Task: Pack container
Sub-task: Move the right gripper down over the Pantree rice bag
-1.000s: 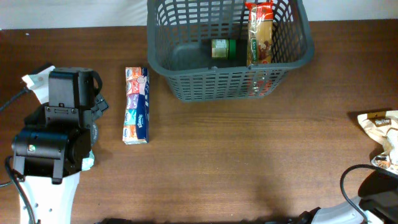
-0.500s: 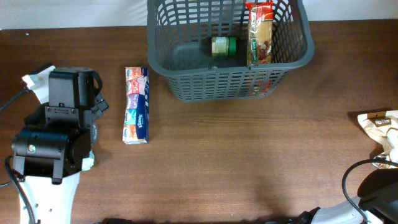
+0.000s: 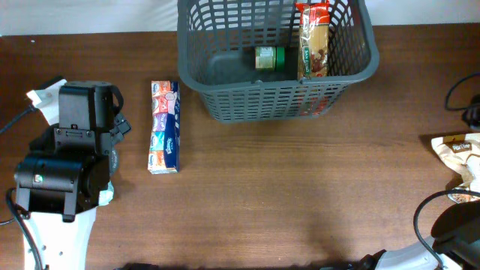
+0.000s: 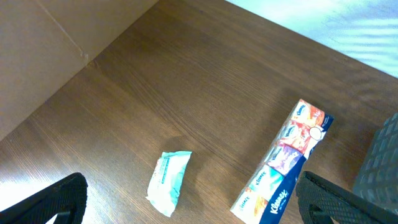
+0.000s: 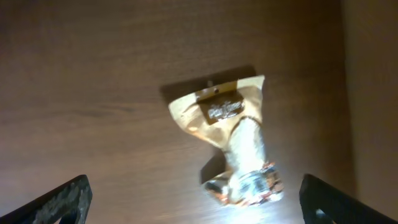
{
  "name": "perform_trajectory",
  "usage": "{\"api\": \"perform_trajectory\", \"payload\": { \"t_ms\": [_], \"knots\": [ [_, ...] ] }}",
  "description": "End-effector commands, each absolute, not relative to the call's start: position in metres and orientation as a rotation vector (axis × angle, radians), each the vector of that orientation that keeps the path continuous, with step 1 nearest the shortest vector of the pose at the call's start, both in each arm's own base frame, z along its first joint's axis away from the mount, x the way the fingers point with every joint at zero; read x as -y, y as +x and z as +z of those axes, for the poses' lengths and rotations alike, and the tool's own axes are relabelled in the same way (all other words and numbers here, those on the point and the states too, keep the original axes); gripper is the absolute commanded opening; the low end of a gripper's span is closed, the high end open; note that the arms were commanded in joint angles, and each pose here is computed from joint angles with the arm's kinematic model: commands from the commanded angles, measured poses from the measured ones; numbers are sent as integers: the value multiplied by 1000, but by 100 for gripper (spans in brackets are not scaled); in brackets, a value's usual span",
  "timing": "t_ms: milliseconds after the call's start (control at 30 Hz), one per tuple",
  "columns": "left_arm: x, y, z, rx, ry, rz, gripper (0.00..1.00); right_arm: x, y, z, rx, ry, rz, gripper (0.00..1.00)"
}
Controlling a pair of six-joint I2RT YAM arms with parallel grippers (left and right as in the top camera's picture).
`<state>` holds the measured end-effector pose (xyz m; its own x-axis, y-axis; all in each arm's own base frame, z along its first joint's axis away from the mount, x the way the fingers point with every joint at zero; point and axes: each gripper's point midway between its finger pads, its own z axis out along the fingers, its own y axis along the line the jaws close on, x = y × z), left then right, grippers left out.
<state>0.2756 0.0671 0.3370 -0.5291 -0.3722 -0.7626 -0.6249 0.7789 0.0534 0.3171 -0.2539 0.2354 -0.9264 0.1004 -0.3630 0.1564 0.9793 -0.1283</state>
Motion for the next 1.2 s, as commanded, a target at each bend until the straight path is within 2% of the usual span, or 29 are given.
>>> {"api": "perform_trajectory", "payload": {
  "t_ms": [0,133,467,800,933,1167],
  "knots": [
    [-68,274,343,-2163,-750,396,100,276,309,215,-2853,40,-344,99],
    [-68,274,343,-2163,-750,396,100,291,300,197,-2920,82,-365,99],
    [-68,274,343,-2163,-750,396,100,337,301,196,-2878,168,-581,99],
    [-68,274,343,-2163,-750,396,100,331,286,132,-3023,201,-285,99],
    [-68,274,343,-2163,-750,396,100,313,289,119,-3041,0,-129,99],
    [-68,274,343,-2163,-750,396,100,312,289,94,-3079,-16,-58,99]
  ]
}}
